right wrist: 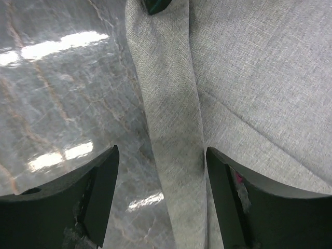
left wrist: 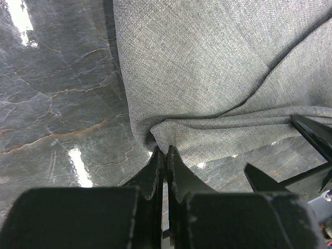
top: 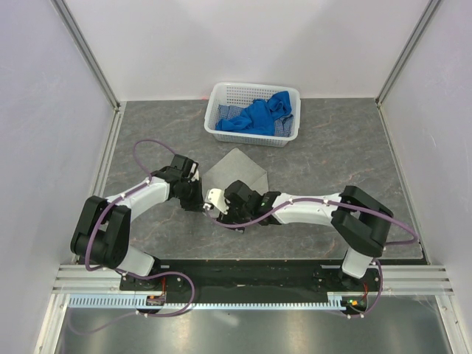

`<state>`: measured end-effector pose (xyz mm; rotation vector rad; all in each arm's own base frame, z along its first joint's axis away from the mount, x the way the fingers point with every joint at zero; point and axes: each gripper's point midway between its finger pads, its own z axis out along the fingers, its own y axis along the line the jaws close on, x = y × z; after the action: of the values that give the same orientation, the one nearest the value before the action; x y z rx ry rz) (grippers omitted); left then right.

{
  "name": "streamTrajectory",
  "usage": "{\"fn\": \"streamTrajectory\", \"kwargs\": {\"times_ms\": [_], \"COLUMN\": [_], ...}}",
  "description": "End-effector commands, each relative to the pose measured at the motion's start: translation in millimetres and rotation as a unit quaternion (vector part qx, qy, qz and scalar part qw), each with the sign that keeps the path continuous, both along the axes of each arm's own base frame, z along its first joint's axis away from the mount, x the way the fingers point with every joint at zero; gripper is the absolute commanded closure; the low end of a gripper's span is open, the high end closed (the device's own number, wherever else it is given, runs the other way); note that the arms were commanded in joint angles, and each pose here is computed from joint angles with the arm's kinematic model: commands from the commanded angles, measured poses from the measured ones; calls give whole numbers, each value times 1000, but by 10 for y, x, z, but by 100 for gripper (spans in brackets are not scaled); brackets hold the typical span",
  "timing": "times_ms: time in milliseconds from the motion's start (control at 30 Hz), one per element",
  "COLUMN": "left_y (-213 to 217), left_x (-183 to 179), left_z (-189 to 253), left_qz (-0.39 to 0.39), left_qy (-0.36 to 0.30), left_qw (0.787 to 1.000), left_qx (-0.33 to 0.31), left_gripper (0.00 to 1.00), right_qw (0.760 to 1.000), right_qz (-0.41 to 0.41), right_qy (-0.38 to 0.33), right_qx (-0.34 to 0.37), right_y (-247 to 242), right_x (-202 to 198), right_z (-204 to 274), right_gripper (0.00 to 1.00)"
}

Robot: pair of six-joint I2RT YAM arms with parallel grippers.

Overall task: Fold the napkin, place the utensils inside, and roll it up
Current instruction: Roll the napkin with the utensil

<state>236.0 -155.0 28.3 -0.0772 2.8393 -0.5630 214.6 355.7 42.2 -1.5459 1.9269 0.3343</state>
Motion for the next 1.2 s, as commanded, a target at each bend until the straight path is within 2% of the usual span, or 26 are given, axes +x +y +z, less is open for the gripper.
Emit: {"fn": "streamTrajectory", "kwargs": {"times_ms": [0,200,300,333,467,567,633,667,700,900,1000,1167], "left_y": [-51,-68,-72,-73,-100,-83,-39,-18,5,54,72,46], "left_x": [81,94,100,98,148,208,258,259,244,126,18,-222], "left_z": [77,87,104,101,162,248,342,364,365,432,398,279], "left_qz": [-24,-30,-31,-32,-36,-30,-20,-16,-10,19,32,54], "left_qy": [-15,-17,-20,-19,-33,-58,-84,-90,-92,-116,-112,-76], "left_qw": [1000,999,999,999,999,998,996,996,996,993,993,994], "left_qx": [-11,-15,-16,-16,-23,-22,-14,-11,-9,-23,-32,-59], "left_gripper": [98,98,98,98,98,84,59,44,39,24,22,22], "right_qw": [999,1000,999,999,994,980,972,964,960,929,915,912], "right_qz": [7,14,27,29,29,28,26,24,24,15,-6,-22], "right_qy": [-51,-26,15,30,101,193,232,262,278,370,403,410], "right_qx": [14,-4,-15,-20,-39,-40,-42,-34,-33,-10,-5,-5], "right_y": [170,179,145,127,5,-73,-111,-102,-107,-60,-68,-29], "right_x": [207,274,217,192,64,-140,-249,-311,-355,-564,-574,-494], "right_z": [91,-88,-192,-244,-393,-508,-537,-541,-544,-446,-416,-369], "right_gripper": [24,27,38,45,56,63,67,68,70,71,71,71]}}
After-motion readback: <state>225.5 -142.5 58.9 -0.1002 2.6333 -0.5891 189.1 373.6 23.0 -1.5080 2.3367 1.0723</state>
